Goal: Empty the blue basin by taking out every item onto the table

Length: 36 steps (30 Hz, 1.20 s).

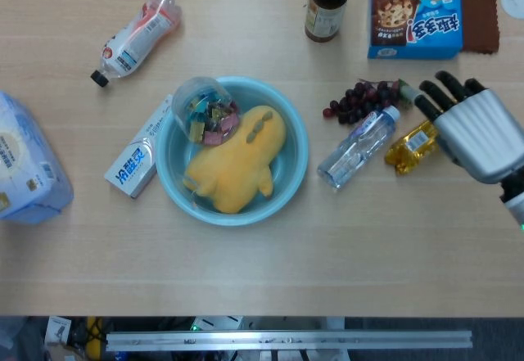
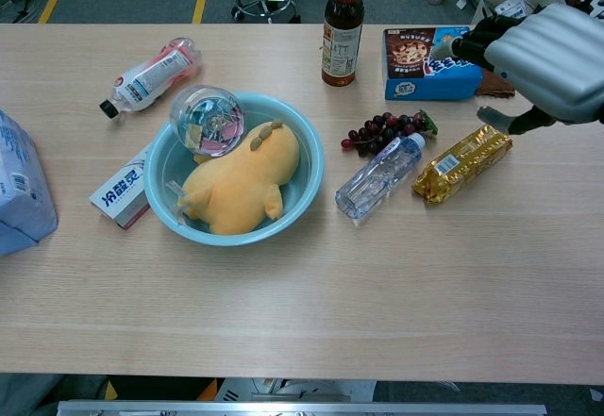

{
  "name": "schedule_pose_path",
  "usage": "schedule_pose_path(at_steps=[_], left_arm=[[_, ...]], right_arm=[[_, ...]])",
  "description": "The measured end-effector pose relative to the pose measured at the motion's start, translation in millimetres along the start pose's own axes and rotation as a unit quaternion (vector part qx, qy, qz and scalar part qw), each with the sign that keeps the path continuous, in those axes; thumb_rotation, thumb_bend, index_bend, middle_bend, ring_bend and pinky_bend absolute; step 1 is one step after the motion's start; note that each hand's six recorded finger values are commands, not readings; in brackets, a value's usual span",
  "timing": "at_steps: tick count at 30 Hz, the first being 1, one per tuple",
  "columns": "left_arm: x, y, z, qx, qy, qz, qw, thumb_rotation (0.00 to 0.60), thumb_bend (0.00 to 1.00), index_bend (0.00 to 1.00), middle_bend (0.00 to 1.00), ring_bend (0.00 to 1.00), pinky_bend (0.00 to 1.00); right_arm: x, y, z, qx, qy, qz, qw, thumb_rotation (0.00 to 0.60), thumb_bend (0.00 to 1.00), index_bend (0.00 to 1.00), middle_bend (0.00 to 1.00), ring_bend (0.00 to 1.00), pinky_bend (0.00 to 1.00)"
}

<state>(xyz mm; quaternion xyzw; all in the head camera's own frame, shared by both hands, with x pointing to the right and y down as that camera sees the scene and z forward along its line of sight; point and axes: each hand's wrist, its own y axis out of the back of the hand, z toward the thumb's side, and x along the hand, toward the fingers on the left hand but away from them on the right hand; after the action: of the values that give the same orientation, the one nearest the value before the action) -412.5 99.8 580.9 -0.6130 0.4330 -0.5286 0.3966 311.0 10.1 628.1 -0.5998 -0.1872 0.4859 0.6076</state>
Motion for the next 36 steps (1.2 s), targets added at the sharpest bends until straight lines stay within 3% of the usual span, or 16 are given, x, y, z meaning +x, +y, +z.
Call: schedule_pose_path(at_steps=[5,18,27,36], left_arm=[[5.4,-3.6,4.2,-0.001,-0.009,-0.007,0.9999,0.600,0.17,0.06,0.07,0.02,0.13],[10.3,-4.7,8.6,-0.006,-0.018,-0.010,0.9998,0.600,0.17,0.06,0.07,0.02,0.13],[24.3,-8.8,27.3,-0.010,-0.056,-0.031,0.9979,0.600,0.17,0.06,0.07,0.02,0.13],[52.2,-14.6,60.7,-0.042,-0.110,-0.074,0.9902,0.600,0.17,0.06,0.07,0.02,0.13]], right_arm=[[15.6,6.5,-12.1,-0.015,-0.018,-0.008,0.9997,0.600,0.30,0.26,0.31,0.22,0.44],[29.2,18.7,-11.7,-0.033,-0.011,-0.030,0.9989,0.600,0.30,0.27,0.32,0.23,0.44],[44.8,21.1,-23.6,-0.042,-0.031,-0.038,0.9979,0.600,0.29,0.28,0.33,0.25,0.44],[58.4,29.1,-35.9,-0.049,-0.048,-0.062,0.9957,0.600,0.29,0.28,0.33,0.25,0.44]])
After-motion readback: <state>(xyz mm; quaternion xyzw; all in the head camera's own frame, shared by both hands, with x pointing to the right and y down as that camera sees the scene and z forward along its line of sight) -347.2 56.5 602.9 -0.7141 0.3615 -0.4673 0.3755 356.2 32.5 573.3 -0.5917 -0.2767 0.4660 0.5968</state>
